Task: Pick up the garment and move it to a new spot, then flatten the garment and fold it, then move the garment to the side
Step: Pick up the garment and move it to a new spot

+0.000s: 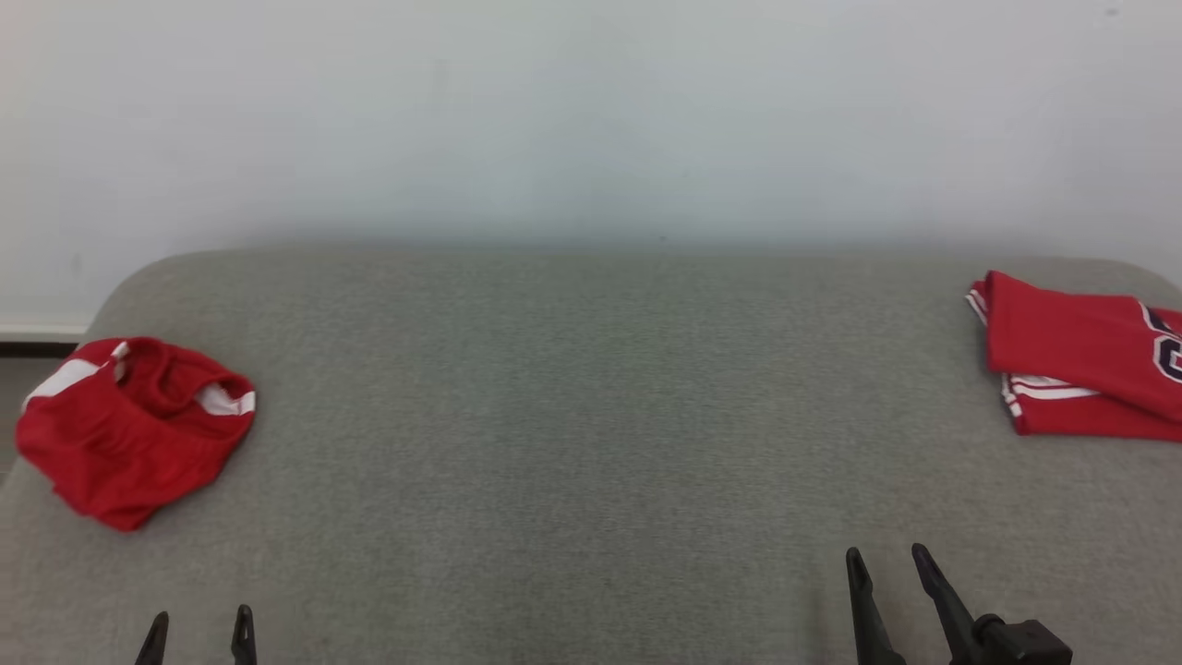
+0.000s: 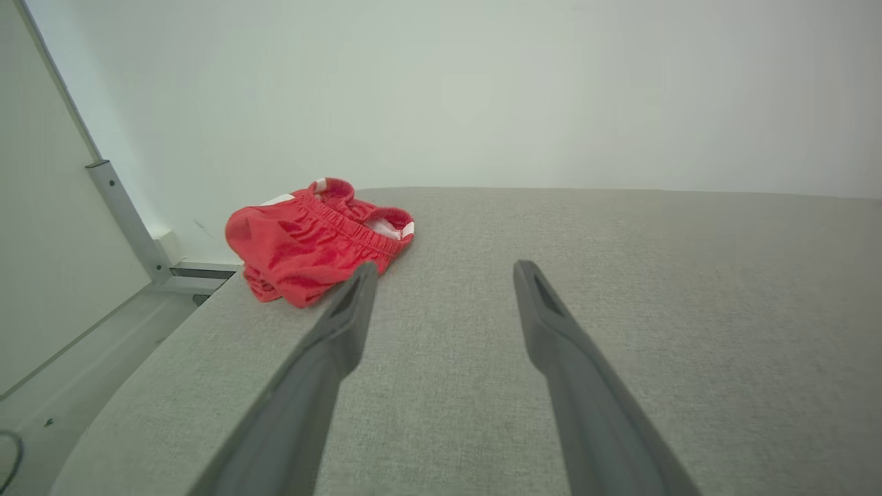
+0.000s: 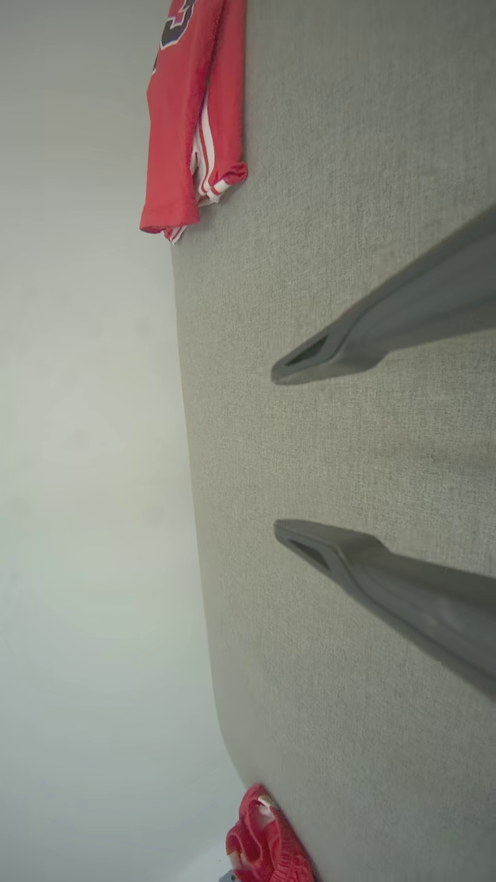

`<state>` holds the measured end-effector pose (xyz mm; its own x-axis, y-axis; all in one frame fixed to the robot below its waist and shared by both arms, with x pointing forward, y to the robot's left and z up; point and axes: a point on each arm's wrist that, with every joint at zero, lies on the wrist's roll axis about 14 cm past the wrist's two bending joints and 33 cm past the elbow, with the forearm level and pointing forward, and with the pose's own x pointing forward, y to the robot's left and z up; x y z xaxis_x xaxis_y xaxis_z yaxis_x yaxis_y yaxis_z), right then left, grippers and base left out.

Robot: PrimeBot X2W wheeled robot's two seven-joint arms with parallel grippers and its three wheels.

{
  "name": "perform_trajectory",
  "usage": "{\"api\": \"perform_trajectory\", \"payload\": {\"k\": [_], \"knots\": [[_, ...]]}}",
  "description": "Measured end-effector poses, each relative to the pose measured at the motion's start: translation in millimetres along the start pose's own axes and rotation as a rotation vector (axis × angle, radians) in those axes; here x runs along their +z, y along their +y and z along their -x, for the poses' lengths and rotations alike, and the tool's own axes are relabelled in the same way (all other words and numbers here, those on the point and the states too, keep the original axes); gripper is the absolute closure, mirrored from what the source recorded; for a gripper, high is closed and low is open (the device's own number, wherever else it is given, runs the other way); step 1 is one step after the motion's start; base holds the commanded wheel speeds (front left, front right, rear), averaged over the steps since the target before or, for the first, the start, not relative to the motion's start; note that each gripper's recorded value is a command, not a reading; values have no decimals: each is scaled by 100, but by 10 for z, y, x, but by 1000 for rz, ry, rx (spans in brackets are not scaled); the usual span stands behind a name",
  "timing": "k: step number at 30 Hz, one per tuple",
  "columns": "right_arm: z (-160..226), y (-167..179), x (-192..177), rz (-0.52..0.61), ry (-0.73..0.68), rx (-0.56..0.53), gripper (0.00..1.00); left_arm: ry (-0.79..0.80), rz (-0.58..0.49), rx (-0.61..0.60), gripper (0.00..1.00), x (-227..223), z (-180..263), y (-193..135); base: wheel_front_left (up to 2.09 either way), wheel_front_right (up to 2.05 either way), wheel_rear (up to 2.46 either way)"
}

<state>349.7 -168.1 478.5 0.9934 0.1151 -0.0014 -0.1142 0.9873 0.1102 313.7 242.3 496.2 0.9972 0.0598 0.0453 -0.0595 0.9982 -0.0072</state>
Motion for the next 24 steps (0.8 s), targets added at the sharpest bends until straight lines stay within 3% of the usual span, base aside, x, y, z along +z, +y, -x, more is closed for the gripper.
{"api": "perform_trajectory", "payload": {"k": [12, 24], "knots": [[-275, 612, -135, -13, 45, 184, 0, 20, -8, 224, 0, -48, 532, 625, 0, 0, 0], [-449, 1191, -212, -6, 71, 358, 0, 27, -9, 407, 0, -60, 1078, 1028, 0, 0, 0]]}}
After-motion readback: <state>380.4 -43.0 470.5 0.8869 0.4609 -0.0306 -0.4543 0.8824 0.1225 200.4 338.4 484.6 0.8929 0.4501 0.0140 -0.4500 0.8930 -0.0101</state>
